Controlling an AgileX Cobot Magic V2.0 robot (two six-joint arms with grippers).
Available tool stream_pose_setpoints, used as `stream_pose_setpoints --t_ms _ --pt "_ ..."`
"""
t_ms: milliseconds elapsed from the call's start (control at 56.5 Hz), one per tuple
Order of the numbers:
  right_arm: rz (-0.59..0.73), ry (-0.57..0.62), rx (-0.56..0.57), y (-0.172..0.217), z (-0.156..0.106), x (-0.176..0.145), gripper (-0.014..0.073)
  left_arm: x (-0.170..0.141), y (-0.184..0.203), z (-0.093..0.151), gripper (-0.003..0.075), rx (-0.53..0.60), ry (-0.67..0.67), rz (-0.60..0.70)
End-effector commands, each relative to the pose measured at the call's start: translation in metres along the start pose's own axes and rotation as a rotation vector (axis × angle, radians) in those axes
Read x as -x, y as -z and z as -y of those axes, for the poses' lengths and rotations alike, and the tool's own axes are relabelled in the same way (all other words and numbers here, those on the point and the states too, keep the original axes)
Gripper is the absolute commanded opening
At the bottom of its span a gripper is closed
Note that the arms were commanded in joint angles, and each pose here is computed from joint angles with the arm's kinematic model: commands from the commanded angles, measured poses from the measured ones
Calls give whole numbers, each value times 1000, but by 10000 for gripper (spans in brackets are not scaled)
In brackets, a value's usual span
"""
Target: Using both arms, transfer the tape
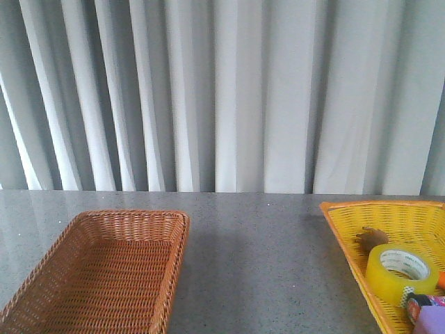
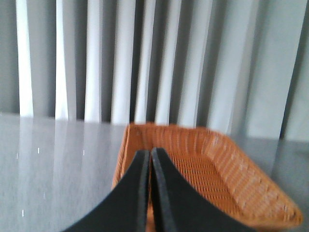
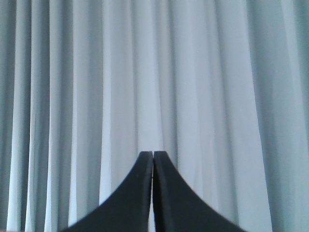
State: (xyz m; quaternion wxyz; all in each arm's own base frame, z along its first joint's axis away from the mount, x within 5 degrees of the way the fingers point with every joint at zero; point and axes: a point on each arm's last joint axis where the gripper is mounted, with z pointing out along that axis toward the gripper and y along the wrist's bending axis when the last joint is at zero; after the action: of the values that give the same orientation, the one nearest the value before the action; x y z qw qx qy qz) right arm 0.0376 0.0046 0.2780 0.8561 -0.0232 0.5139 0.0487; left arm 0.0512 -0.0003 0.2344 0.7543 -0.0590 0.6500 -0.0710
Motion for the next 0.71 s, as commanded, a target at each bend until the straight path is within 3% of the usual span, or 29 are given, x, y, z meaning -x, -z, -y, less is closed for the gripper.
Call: stream_pose_setpoints --t_ms 0,106,177,354,478,691 --pt "61 37 16 -16 -2 48 -7 60 5 9 -6 -15 -28 233" --pt "-28 29 0 -51 -1 83 -7 105 -9 17 -6 -20 -9 247" --pt "-142 31 -17 -81 1 101 -7 134 -37 24 -6 -19 -8 177" --pt "-613 46 -71 -156 7 91 -7 180 -147 40 -6 -34 -12 -208" --pt "-719 76 -85 -186 10 74 -7 179 -217 45 -6 -49 -15 -480" --pt "-807 90 -89 -202 11 48 -7 135 -301 43 -6 -70 -13 -955"
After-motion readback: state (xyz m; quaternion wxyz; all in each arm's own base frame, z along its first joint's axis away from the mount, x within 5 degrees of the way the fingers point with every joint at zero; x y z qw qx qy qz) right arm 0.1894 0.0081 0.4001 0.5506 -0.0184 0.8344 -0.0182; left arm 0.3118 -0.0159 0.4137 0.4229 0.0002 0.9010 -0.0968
